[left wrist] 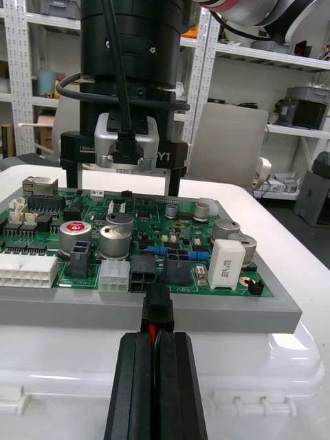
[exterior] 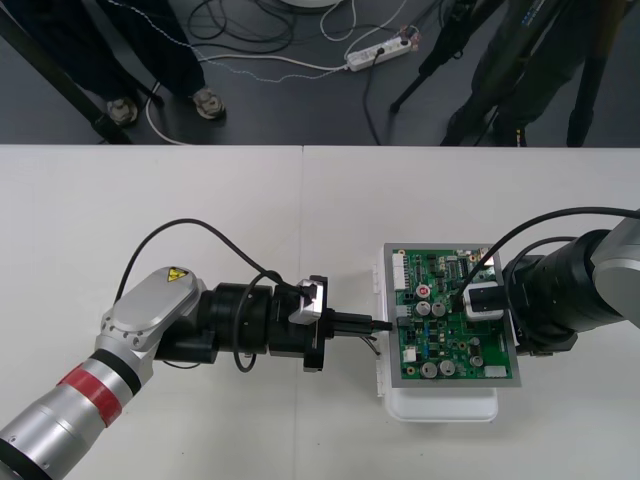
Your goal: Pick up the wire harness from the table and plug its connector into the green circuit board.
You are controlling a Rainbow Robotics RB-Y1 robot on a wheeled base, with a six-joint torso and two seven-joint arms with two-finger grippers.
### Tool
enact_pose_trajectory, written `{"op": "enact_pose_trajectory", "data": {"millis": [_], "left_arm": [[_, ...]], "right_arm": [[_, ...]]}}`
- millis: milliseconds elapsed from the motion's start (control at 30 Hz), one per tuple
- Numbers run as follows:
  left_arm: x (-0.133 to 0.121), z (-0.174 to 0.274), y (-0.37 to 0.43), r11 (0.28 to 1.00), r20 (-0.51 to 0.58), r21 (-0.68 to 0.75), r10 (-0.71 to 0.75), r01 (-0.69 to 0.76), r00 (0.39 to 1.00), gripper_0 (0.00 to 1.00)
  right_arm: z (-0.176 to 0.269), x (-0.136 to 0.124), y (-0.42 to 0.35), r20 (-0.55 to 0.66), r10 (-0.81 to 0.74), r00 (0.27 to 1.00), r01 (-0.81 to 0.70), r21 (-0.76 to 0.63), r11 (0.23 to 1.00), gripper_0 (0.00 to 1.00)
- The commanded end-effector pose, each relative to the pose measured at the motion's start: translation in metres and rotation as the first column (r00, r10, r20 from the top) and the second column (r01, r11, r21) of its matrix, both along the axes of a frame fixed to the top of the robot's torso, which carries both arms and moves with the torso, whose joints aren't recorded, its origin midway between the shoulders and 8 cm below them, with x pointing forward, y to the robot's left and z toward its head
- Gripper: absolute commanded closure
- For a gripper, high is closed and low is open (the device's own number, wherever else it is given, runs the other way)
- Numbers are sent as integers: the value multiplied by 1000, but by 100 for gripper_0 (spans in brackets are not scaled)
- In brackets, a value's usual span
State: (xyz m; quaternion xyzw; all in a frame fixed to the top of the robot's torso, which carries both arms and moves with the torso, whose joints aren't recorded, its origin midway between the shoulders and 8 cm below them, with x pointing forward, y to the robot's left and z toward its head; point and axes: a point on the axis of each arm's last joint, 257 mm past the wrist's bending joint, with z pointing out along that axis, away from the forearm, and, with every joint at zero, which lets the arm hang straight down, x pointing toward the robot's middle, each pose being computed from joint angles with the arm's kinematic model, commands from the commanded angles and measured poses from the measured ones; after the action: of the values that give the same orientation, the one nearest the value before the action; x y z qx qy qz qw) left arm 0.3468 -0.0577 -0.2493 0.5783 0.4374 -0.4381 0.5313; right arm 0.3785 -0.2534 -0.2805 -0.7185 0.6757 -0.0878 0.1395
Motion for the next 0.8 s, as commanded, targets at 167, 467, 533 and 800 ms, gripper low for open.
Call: {"op": "enact_pose_trajectory", "data": {"millis": [167, 467, 533, 800], "left_arm": [[-3, 23, -33, 999, -33, -40, -16, 15, 999, 100], [-1, 21, -34, 999, -34, -37, -4, 3, 999, 100], [-1, 21, -34, 999, -33, -34, -5, 3, 999, 100], [0, 19, -34, 1000, -26, -26, -4, 3, 1000, 100]], "right_arm": [[8, 5, 16, 14, 6, 1000, -7, 30, 1000, 0], [6, 2, 16, -3, -16, 1000, 17, 36, 999, 0], [5, 0, 16, -9, -21, 1000, 21, 37, 999, 0], [5, -1, 16, -16, -33, 999, 34, 43, 999, 0]]}}
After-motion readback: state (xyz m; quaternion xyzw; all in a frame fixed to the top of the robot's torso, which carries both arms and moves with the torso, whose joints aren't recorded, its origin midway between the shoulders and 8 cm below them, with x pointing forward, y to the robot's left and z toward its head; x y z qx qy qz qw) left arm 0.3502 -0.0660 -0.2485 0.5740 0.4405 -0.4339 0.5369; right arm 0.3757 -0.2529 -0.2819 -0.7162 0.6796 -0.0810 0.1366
